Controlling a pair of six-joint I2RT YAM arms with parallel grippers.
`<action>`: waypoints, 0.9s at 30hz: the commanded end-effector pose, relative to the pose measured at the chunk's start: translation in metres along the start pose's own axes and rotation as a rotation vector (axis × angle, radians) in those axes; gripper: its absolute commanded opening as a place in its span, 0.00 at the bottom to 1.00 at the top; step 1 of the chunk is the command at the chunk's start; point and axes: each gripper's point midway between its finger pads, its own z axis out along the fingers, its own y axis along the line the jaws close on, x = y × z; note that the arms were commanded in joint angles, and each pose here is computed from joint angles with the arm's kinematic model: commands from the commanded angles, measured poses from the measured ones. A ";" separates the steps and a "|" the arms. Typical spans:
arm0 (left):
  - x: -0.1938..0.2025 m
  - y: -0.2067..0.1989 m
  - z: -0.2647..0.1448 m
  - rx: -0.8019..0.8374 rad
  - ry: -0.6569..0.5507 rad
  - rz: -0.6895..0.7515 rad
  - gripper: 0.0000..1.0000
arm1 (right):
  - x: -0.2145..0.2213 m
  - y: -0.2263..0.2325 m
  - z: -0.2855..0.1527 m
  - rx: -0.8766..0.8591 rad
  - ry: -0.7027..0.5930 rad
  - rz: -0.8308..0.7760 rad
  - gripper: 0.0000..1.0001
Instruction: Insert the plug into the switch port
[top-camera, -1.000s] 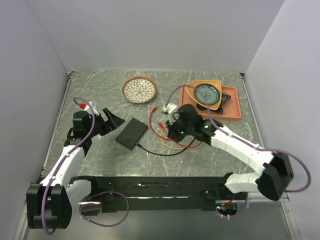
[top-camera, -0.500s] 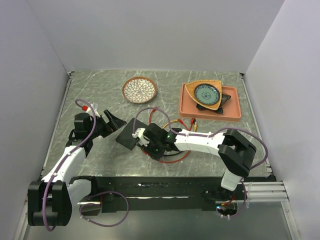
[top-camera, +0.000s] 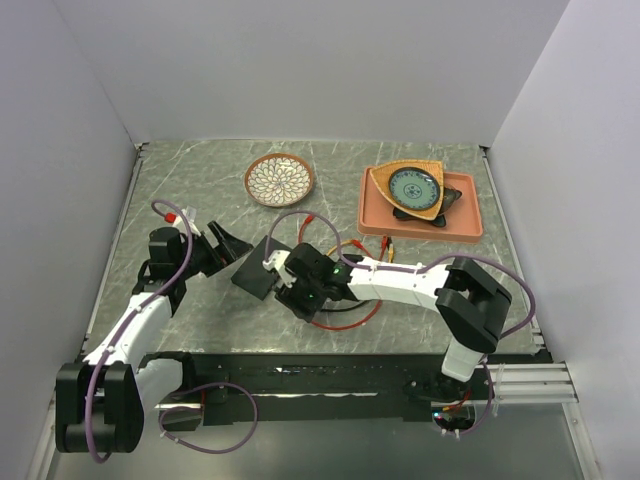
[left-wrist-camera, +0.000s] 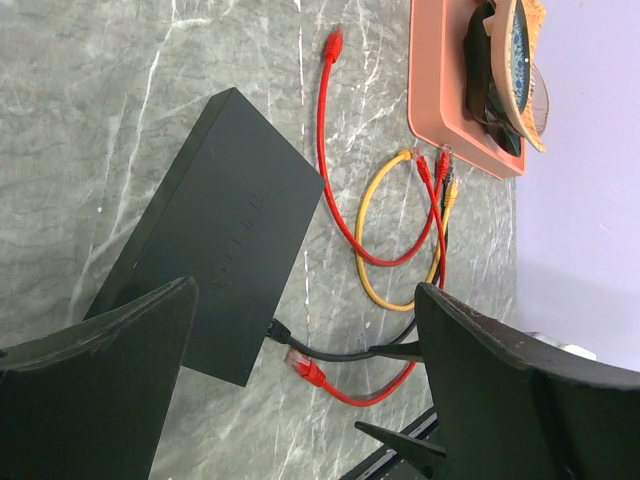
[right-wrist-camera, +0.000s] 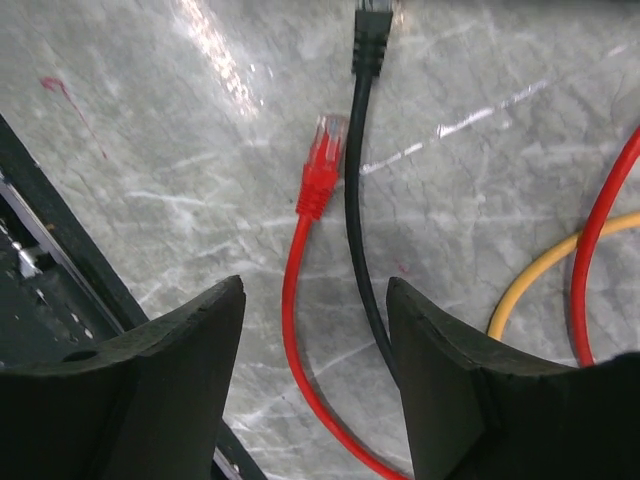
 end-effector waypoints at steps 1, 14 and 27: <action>-0.007 -0.010 -0.003 0.037 -0.021 0.030 0.96 | -0.025 0.003 0.004 -0.025 -0.064 0.010 0.64; -0.011 -0.012 -0.005 0.024 -0.025 0.041 0.96 | -0.009 0.011 0.029 -0.076 0.016 0.045 0.33; -0.012 -0.013 -0.006 0.032 -0.029 0.050 0.96 | -0.010 0.001 0.031 -0.010 0.005 0.061 0.00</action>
